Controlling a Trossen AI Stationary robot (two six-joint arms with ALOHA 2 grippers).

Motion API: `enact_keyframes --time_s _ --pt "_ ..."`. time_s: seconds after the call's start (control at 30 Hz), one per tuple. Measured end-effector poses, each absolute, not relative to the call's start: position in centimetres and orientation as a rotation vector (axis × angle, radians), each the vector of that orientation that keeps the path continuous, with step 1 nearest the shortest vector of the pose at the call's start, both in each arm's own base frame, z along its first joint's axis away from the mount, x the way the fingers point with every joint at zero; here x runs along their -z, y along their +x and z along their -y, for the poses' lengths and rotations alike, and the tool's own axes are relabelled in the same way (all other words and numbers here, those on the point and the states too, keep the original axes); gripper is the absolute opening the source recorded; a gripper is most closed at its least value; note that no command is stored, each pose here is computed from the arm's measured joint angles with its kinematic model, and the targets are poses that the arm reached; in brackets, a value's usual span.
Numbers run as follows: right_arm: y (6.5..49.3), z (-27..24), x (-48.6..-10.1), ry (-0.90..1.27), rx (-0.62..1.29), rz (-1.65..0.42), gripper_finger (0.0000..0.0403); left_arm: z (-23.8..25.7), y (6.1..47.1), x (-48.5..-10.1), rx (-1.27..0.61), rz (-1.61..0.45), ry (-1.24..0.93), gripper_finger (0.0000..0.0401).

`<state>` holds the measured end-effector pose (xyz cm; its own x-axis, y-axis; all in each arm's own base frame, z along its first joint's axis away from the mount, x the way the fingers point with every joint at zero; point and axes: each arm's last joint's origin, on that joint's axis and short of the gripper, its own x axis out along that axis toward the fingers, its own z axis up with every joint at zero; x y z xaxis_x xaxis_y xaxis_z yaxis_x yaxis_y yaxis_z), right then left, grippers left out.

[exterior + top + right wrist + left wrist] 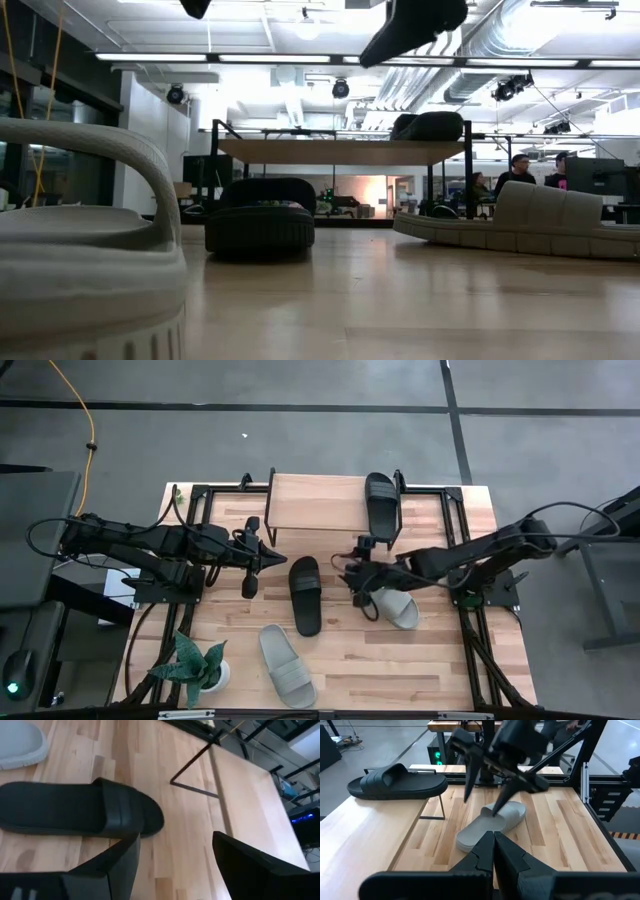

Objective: Pick and place slides into the shelf
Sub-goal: Put the black slide on the shelf

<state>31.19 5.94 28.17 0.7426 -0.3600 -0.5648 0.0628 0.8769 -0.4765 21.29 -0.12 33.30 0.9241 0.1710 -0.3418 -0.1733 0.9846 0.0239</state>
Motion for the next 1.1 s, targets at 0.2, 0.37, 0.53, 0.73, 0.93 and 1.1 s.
enact_keyframes --time_s 0.2,0.37,0.53,0.73,0.93,1.1 --pt "32.3 -6.2 -26.8 -0.458 0.260 -0.711 0.0240 0.1 21.3 -33.3 -0.176 -0.351 -0.007 0.0001" --pt "33.0 -6.5 -25.7 -0.465 0.285 -0.724 0.0240 0.1 21.3 -33.3 -0.176 -0.351 -0.007 0.0001" --pt "33.8 -6.9 -24.1 -0.485 0.283 -0.759 0.0240 0.1 21.3 -33.3 -0.176 -0.351 -0.007 0.0001" --pt "34.7 -7.1 -23.1 -0.514 0.286 -0.746 0.0240 0.1 21.3 -33.3 -0.176 -0.352 -0.007 0.0001" --pt "35.6 -7.4 -22.1 -0.549 0.264 -0.733 0.0240 0.1 21.3 -33.3 -0.176 -0.354 -0.006 0.0001" --pt "36.2 -7.6 -21.3 -0.548 0.253 -0.730 0.0240 0.1 21.3 -33.3 -0.176 -0.354 -0.006 0.0001"
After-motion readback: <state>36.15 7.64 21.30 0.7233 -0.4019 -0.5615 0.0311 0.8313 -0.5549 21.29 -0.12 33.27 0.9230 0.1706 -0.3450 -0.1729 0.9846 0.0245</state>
